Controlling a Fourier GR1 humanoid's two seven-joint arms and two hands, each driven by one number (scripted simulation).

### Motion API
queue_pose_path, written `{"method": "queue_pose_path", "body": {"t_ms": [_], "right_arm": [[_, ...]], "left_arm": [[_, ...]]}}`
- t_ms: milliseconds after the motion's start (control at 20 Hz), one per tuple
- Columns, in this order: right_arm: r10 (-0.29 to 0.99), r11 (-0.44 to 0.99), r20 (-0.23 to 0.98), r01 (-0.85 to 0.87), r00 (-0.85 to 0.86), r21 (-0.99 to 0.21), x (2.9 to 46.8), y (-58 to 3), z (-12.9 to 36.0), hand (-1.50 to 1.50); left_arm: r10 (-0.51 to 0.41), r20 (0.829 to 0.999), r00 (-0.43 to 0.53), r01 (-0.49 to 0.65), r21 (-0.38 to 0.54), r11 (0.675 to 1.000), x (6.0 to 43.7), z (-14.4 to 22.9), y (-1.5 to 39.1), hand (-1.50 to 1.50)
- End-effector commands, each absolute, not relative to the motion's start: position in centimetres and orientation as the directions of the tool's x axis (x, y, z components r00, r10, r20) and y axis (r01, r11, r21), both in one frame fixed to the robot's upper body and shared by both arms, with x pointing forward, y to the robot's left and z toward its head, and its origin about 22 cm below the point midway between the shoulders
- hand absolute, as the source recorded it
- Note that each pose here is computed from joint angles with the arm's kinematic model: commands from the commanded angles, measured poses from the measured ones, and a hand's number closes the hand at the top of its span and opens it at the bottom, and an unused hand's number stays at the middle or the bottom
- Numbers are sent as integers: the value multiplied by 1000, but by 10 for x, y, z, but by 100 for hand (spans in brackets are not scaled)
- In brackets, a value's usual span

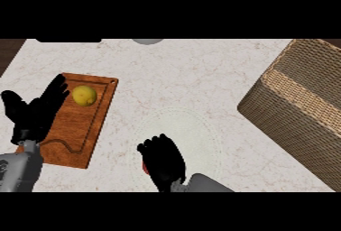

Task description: Pick the bell pepper from the placemat and place it in the basket

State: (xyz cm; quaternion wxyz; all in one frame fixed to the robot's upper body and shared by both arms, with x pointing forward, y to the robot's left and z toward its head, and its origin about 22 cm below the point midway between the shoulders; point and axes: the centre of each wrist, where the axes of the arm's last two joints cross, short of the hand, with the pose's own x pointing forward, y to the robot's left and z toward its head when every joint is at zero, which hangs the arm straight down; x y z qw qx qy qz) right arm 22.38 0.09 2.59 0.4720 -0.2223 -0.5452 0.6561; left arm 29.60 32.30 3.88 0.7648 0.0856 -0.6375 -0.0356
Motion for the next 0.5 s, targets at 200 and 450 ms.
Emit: {"method": "queue_pose_path", "body": {"t_ms": [200,450], "right_arm": [[850,-44,154,-358,-504,-932,219,4,-7,150],[942,139,239,-371,-238,-918,241,-2,12,150]], "left_arm": [[-145,971,191,-54,158,986,313,45,320,0],[-185,965,185,-45,196,980,295,35,324,0]]}}
